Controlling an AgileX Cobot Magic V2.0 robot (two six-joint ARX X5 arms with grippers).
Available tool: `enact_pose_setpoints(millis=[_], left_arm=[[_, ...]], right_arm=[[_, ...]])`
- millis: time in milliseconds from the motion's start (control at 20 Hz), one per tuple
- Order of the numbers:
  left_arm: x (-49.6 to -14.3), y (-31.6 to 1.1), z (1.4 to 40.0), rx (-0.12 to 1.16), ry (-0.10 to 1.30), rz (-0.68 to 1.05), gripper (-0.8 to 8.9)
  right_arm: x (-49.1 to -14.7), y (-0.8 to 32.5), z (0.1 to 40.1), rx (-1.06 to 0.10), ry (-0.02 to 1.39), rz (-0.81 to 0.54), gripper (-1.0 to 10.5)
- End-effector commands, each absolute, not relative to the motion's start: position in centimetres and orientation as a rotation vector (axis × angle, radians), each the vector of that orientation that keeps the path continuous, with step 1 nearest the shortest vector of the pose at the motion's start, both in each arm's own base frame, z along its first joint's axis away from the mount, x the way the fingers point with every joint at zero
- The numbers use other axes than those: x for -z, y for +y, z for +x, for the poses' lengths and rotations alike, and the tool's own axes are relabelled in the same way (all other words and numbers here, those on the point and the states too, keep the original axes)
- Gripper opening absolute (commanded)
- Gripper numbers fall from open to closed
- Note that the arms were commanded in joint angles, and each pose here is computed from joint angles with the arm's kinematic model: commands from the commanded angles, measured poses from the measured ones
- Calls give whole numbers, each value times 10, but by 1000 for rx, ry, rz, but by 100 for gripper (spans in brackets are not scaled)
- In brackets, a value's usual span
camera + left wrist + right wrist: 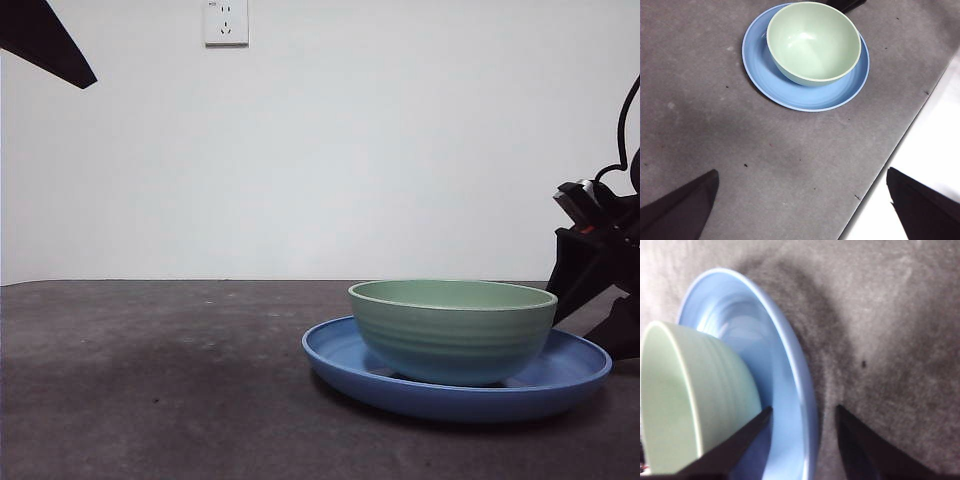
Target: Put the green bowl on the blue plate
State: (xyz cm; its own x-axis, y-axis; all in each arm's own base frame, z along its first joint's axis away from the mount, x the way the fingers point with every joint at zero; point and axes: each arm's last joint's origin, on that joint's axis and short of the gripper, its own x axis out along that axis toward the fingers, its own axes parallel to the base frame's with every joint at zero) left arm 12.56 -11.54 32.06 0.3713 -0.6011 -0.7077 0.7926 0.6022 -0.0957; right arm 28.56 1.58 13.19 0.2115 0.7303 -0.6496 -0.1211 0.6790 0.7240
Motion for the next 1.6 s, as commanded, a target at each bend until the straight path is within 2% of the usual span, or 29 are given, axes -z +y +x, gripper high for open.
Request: enact_pose_setpoints(millis=[50,150,400,600,750,1000,1200,1400,1600], left_arm=[[-326,-118,126,924,751,275,778],[-326,-118,126,924,751,275,778],[-326,-118,126,924,751,275,778],[-326,-118,126,925,747,274,778],[-326,-118,126,925,746,274,778],[-327,-118,127,926,737,272,778],[-327,-118,127,926,737,272,778],[-327,-118,127,925,738,272,778],[-326,-118,127,924,740,269,778]], right_arm=[[-130,16,290,-636,1221,577,73],[-130,16,290,-636,1220,576,16],[-132,17,291,-626,1227,610,16],[-148,23,303,-619,1227,624,15],[-167,44,315,-615,1232,548,15],[-196,100,325,-636,1210,460,15],[-197,130,319,-621,1188,359,15],[-193,141,318,-626,1198,368,15],[-174,148,321,-613,1255,366,15]])
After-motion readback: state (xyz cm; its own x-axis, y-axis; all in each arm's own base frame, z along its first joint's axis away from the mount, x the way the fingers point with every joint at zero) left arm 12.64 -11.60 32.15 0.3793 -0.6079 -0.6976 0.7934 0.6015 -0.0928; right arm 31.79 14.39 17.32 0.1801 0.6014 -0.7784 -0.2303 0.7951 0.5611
